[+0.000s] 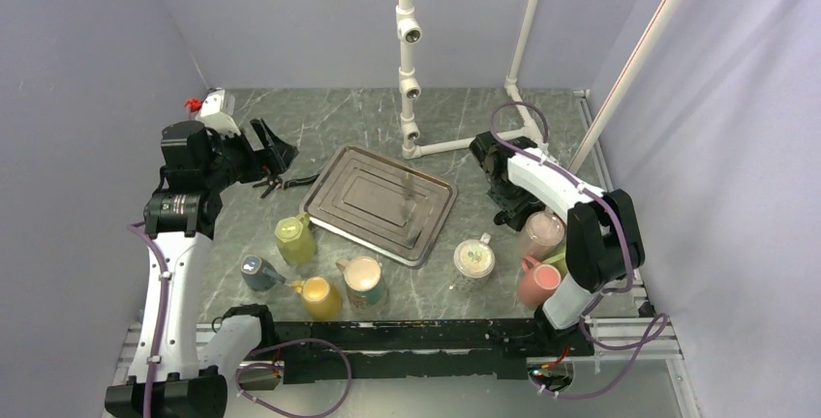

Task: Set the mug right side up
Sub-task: Turn over the cup at the corner of the board.

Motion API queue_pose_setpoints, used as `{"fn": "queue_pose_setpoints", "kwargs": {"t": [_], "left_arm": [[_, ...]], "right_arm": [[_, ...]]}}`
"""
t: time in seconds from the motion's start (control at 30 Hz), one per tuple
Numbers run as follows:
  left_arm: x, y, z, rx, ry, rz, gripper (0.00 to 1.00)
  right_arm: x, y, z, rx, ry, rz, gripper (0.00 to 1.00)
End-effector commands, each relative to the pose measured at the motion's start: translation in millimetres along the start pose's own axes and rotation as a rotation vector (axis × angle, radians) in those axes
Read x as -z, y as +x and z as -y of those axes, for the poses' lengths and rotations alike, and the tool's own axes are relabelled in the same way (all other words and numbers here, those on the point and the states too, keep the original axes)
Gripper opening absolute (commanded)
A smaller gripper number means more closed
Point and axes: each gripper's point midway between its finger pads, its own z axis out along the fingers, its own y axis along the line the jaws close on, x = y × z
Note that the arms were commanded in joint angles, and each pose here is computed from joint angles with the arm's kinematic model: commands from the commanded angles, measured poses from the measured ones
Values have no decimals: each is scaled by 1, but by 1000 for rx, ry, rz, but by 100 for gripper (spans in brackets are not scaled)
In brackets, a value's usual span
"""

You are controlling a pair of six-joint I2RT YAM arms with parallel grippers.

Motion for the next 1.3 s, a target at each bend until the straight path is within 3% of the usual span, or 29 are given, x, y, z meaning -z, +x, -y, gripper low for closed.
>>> {"fn": "queue_pose_setpoints", "kwargs": {"t": [0.0,0.17,0.3,0.4,1.27], "left_arm": [[6,0,-1,3,-13,11,94],[12,0,-4,-6,-44,10,94],[14,1,-4,-2,-42,22,94],[13,0,-2,9,-33,20,94],[15,13,-3,48,-31,14,94]], "right_arm": [[-12,-5,-10,-51,-12,46,42],[-24,3,-3,-61,-1,36,33],[-26,2,-2,-60,1,47,18],[-26,1,-2,-54,-1,53,0],[41,-38,-2,-75,-146,96,0]]}}
